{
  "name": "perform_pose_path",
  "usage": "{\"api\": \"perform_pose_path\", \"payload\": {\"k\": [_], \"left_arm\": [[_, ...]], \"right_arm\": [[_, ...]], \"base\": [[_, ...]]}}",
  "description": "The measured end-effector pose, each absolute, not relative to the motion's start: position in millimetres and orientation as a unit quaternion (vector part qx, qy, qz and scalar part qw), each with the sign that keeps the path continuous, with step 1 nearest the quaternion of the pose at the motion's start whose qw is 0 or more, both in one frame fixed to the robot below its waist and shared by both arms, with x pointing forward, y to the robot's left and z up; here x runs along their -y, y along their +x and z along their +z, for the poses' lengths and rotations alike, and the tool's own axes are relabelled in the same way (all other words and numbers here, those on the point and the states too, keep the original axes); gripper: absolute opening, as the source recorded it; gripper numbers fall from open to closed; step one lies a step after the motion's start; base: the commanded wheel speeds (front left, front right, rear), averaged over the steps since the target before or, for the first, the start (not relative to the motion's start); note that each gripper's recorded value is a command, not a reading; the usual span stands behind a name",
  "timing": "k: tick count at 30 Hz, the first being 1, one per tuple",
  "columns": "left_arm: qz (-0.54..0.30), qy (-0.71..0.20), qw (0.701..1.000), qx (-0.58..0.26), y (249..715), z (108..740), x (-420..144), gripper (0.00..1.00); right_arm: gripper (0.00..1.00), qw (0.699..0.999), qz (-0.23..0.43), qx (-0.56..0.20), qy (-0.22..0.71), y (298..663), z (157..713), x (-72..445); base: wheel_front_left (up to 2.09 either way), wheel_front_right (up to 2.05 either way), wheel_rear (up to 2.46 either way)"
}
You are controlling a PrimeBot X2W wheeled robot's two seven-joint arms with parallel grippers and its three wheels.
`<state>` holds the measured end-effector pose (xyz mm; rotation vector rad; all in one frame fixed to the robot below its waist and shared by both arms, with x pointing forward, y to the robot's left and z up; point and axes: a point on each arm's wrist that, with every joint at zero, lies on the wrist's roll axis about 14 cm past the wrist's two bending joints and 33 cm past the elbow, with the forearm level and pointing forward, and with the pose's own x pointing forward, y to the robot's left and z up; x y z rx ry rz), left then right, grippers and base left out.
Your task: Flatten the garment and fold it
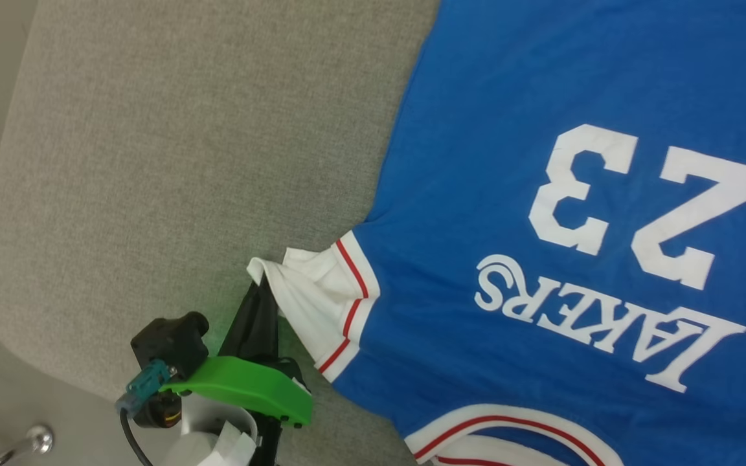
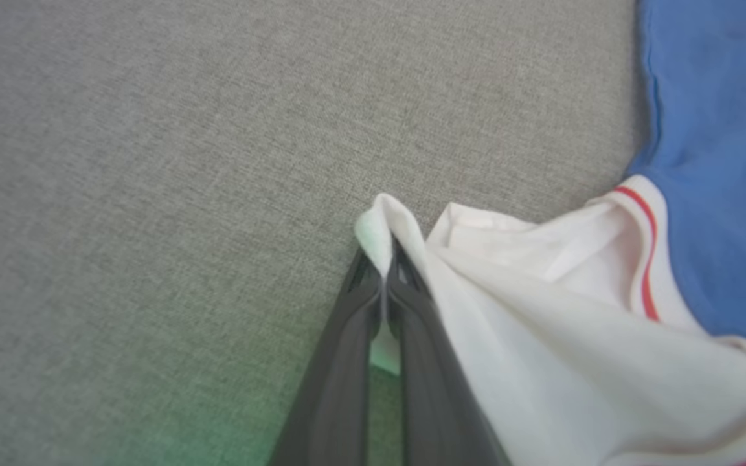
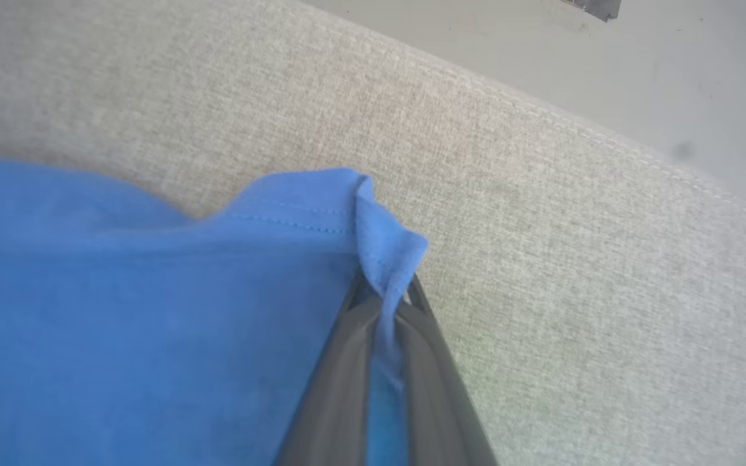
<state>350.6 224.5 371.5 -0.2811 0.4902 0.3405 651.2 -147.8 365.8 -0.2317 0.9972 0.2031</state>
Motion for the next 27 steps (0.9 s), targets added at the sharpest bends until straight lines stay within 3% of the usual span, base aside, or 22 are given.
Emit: {"api": "perform_pose_path", "payload": {"k": [6,14,21,27], "left_arm": [[0.142,-0.133,0.953,-0.234,354,383,-223,0.0],[0.103,-0.133,0.962,-0.215,359,406,-211,0.0],[0.057,-0.14,0.967,-0.203,361,423,-188,0.0],[0.02,-0.143,0.971,-0.19,363,437,-168,0.0]], "right_arm": [[0.0,0.927,0.104,-0.354,-0.068,659,441,149],[0.0,0.95,0.086,-0.292,-0.066,606,491,194],[0.0,0.939,0.038,-0.34,-0.034,497,469,249],[0.0,0.898,-0.001,-0.44,0.029,377,413,264]], "base": [[0.0,0.0,0.0],[0.0,0.0,0.0],[0.0,0.0,0.0],[0.0,0.0,0.0]]}}
